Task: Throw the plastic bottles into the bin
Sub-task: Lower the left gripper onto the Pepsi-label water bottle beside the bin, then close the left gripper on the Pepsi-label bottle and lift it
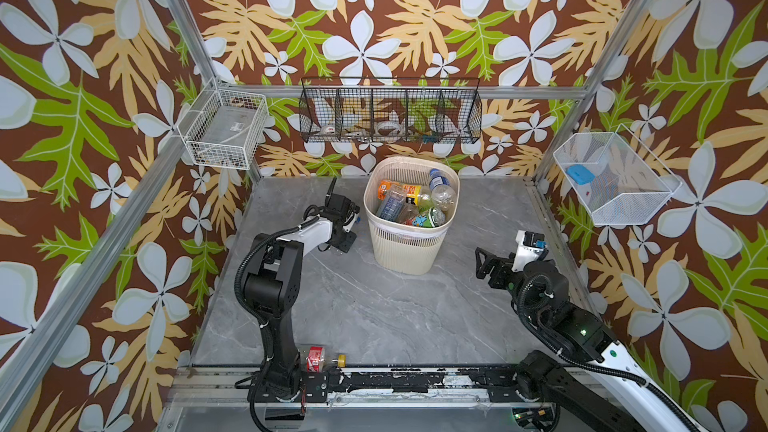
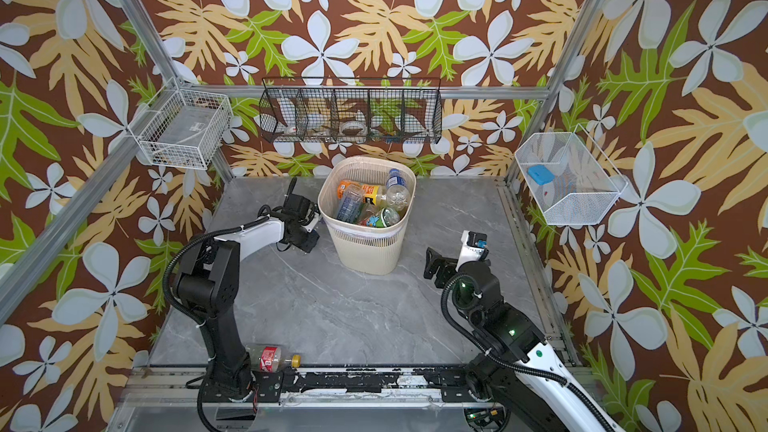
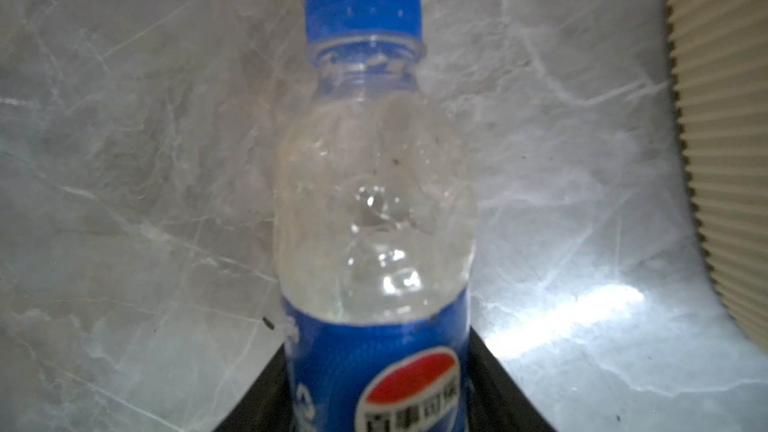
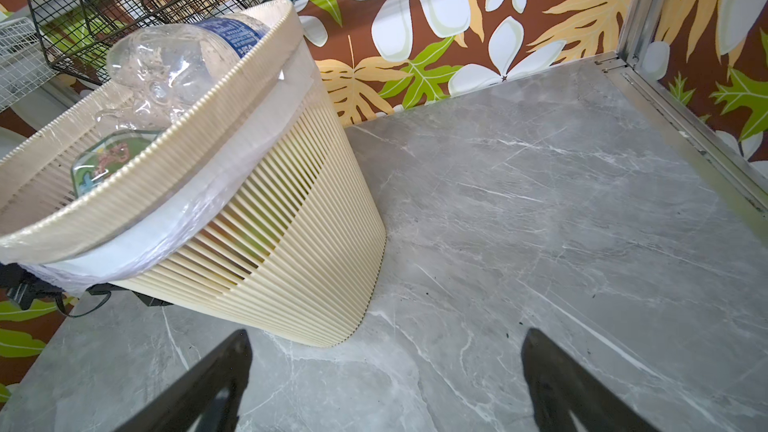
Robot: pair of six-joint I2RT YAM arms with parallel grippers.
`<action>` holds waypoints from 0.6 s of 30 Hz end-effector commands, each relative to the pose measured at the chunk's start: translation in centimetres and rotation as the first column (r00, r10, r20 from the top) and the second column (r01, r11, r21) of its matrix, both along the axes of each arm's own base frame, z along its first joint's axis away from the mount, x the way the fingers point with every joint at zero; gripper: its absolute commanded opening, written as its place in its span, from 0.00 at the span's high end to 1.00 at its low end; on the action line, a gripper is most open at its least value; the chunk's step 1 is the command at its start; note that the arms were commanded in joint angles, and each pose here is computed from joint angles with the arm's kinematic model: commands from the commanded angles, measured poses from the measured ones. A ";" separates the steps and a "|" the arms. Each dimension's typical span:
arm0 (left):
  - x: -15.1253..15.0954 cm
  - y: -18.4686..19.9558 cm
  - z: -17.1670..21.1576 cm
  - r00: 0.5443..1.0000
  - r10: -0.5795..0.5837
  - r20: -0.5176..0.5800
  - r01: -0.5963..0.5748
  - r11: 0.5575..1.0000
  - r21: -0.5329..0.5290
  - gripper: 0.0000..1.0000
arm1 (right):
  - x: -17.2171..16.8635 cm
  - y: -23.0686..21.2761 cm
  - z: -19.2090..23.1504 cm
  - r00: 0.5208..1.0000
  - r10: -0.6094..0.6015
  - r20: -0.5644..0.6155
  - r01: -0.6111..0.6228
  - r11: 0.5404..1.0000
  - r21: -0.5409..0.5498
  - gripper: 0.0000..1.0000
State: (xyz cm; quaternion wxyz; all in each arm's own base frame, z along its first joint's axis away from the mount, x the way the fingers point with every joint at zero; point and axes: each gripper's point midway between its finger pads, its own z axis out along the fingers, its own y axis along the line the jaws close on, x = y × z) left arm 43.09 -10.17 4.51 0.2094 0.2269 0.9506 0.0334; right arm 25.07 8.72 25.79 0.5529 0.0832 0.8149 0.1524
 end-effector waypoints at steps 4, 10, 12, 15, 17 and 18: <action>-0.3 -0.1 2.8 0.998 0.058 0.027 -0.056 0.997 -0.053 0.54 | -0.1 -0.3 0.5 1.000 -0.014 0.023 0.014 1.000 0.007 0.00; -1.1 0.3 9.1 0.970 0.180 0.163 -0.152 0.974 -0.168 0.56 | -0.2 -0.4 0.5 0.999 -0.017 0.028 0.016 1.000 0.020 0.01; -1.6 0.3 12.1 0.940 0.240 0.241 -0.178 0.951 -0.254 0.57 | -0.2 -0.5 0.4 0.999 -0.020 0.027 0.019 1.000 0.018 0.00; -3.5 0.3 15.6 0.891 0.321 0.323 -0.178 0.898 -0.402 0.57 | -0.3 -0.5 0.5 0.999 -0.020 0.029 0.019 1.000 0.025 0.00; -5.1 -0.3 17.5 0.860 0.353 0.368 -0.129 0.849 -0.512 0.58 | -0.3 -0.5 0.5 0.999 -0.022 0.029 0.021 0.999 0.027 0.00; -6.0 -0.6 18.4 0.847 0.361 0.391 -0.091 0.822 -0.562 0.58 | -0.2 -0.6 0.4 0.999 -0.026 0.029 0.025 0.999 0.025 0.00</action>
